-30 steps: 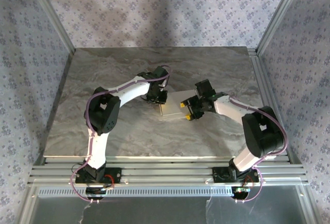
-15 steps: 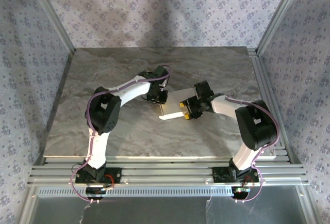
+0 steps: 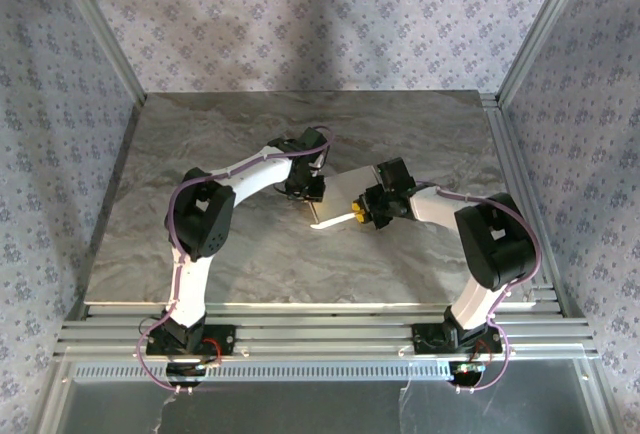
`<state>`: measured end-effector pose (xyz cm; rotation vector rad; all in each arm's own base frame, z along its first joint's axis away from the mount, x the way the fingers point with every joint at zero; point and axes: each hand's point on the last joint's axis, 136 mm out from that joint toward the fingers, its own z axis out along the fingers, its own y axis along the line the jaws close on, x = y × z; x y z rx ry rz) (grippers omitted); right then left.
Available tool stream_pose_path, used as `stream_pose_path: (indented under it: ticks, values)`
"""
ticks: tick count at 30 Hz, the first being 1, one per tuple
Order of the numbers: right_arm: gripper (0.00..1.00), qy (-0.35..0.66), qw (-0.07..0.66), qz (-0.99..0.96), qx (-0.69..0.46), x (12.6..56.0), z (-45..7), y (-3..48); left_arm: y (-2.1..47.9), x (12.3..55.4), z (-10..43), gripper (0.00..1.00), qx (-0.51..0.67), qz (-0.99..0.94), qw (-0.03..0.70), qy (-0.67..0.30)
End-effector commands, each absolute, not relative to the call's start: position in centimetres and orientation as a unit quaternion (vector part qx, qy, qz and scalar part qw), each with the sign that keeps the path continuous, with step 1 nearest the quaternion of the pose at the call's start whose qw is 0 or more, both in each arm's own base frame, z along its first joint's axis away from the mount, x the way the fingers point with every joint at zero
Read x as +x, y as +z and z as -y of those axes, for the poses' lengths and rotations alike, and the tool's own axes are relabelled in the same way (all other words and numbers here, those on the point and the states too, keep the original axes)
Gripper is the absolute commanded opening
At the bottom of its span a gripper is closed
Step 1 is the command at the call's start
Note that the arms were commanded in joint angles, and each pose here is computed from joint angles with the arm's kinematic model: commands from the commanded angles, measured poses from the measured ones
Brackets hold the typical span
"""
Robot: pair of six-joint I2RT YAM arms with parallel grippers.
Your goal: Fold the paper box
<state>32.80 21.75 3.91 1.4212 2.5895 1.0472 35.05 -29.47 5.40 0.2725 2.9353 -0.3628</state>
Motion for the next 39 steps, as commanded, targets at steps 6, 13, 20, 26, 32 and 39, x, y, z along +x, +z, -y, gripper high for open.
stream_pose_path:
  ticks: [6, 13, 20, 26, 32, 39]
  values:
    - [0.04, 0.280, -0.003, -0.839, 0.466, 31.6, -20.6, 2.8, 12.4, 34.6, 29.6, 0.33, 0.025, -0.973, 0.120, -0.196]
    - [0.03, 0.274, 0.000, -0.844, 0.461, 31.8, -20.6, 3.8, 9.6, 32.4, 28.8, 0.30, -0.015, -0.976, 0.075, -0.205]
    - [0.03, 0.267, -0.005, -0.847, 0.460, 31.9, -20.7, 4.3, 8.1, 31.2, 27.9, 0.30, -0.091, -0.975, 0.053, -0.194]
    - [0.02, 0.265, -0.008, -0.846, 0.462, 32.0, -20.8, 4.8, 8.0, 31.0, 28.6, 0.30, -0.142, -0.966, 0.066, -0.206]
    - [0.01, 0.263, -0.012, -0.848, 0.460, 32.5, -21.0, 6.1, 8.9, 31.2, 27.4, 0.37, -0.213, -0.948, 0.088, -0.219]
    - [0.00, 0.256, -0.019, -0.847, 0.465, 32.4, -20.9, 7.2, 11.0, 32.6, 26.9, 0.44, -0.266, -0.915, 0.111, -0.283]
